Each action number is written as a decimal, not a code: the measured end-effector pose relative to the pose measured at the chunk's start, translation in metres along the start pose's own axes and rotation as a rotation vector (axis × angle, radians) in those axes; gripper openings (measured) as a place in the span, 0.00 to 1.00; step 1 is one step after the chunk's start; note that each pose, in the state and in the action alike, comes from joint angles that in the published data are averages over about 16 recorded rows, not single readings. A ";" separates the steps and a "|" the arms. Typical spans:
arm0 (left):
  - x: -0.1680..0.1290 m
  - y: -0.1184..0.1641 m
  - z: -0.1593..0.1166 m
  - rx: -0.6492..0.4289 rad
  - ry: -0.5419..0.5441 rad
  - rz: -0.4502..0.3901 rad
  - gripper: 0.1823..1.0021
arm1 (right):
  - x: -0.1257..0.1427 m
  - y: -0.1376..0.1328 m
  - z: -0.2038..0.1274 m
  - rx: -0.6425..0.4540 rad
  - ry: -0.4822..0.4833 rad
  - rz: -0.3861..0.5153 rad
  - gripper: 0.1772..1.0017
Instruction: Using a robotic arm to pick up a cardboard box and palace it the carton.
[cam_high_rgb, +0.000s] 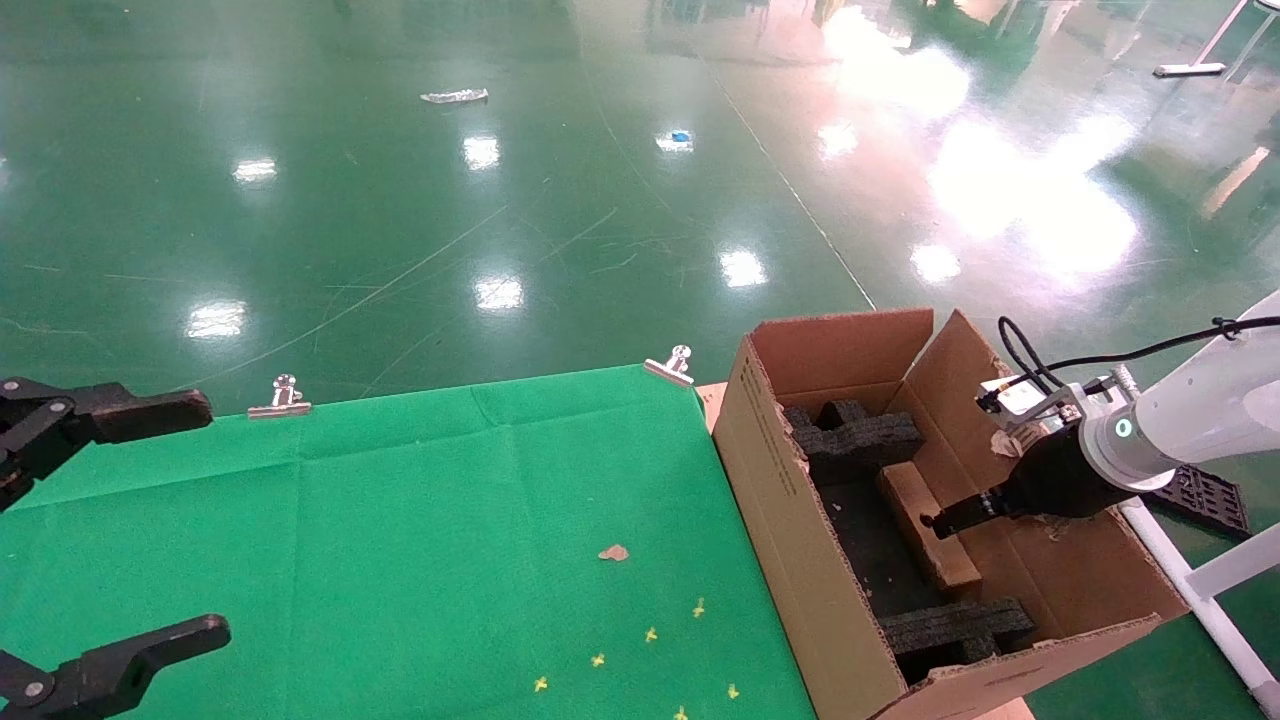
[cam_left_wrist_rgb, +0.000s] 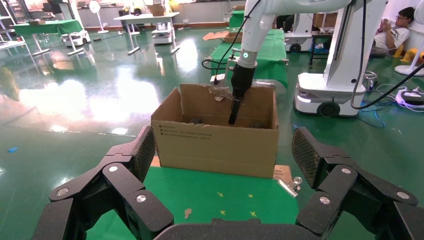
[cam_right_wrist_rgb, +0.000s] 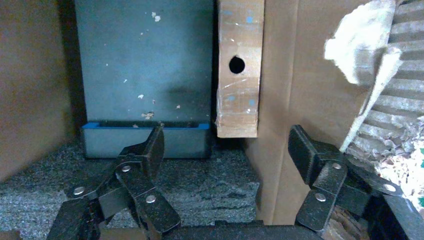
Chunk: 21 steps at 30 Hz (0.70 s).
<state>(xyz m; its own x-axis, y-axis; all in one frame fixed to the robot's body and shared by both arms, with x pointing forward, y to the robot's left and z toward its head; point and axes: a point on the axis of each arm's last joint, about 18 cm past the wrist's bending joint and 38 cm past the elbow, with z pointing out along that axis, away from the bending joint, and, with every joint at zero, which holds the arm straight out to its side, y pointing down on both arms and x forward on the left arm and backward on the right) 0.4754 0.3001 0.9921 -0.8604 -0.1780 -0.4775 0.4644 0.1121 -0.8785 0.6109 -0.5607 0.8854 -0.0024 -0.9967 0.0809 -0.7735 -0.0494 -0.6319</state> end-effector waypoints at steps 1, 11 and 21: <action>0.000 0.000 0.000 0.000 0.000 0.000 1.00 | 0.000 -0.003 -0.003 0.010 -0.003 -0.002 0.80; 0.000 0.000 0.000 0.000 0.000 0.000 1.00 | 0.001 -0.058 -0.073 0.206 -0.056 -0.058 0.95; 0.000 0.000 0.000 0.000 0.000 0.000 1.00 | -0.008 -0.108 -0.173 0.503 -0.108 -0.233 1.00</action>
<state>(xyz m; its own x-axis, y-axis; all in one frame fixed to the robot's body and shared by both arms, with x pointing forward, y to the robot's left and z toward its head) 0.4754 0.3001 0.9921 -0.8604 -0.1780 -0.4775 0.4643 0.1121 -0.8785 0.5847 -0.5359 1.0860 0.2175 -0.9553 0.2002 -0.3487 -0.2676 -0.8982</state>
